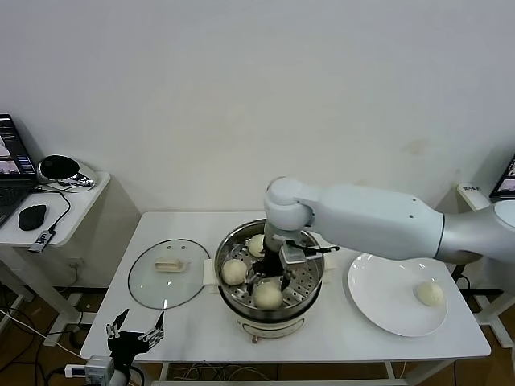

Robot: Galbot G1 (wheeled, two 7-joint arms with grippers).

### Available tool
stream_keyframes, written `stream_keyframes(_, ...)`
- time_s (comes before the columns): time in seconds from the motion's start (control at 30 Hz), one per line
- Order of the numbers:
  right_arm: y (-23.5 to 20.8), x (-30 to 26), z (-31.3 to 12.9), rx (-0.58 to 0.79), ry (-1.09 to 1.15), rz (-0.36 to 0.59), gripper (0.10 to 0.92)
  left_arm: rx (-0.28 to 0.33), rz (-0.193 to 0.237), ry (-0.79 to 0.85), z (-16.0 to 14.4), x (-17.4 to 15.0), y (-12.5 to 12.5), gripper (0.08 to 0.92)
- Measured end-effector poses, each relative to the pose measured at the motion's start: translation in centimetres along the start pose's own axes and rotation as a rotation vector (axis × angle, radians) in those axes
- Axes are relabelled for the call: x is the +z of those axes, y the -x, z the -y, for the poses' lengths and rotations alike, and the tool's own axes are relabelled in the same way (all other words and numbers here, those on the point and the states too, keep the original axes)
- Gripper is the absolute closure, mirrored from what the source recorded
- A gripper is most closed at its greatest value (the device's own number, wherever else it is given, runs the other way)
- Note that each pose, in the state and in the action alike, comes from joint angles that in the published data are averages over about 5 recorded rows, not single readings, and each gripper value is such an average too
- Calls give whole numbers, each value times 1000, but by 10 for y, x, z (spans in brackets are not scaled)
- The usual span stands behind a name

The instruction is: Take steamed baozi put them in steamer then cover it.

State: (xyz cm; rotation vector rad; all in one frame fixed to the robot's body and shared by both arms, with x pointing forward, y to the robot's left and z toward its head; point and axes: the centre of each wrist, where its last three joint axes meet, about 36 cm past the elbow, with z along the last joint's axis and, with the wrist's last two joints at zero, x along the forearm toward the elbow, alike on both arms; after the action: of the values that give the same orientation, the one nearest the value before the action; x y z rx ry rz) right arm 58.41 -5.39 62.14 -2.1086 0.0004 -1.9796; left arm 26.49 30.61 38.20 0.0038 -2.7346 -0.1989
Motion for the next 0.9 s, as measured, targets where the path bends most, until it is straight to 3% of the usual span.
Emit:
stream_keyframes(0.37,-80,-5,-52,67,400,-113,200,15,6,0,-3,-4,0,177)
stream_keyframes(0.67,-128,-7,-155,128,946,-201,200,40,12,3,2,-8,-2,177)
stream_keyframes(0.9,-132,-19,-237,140,1265,-259,200,47,3,2,3,-6,-3,177)
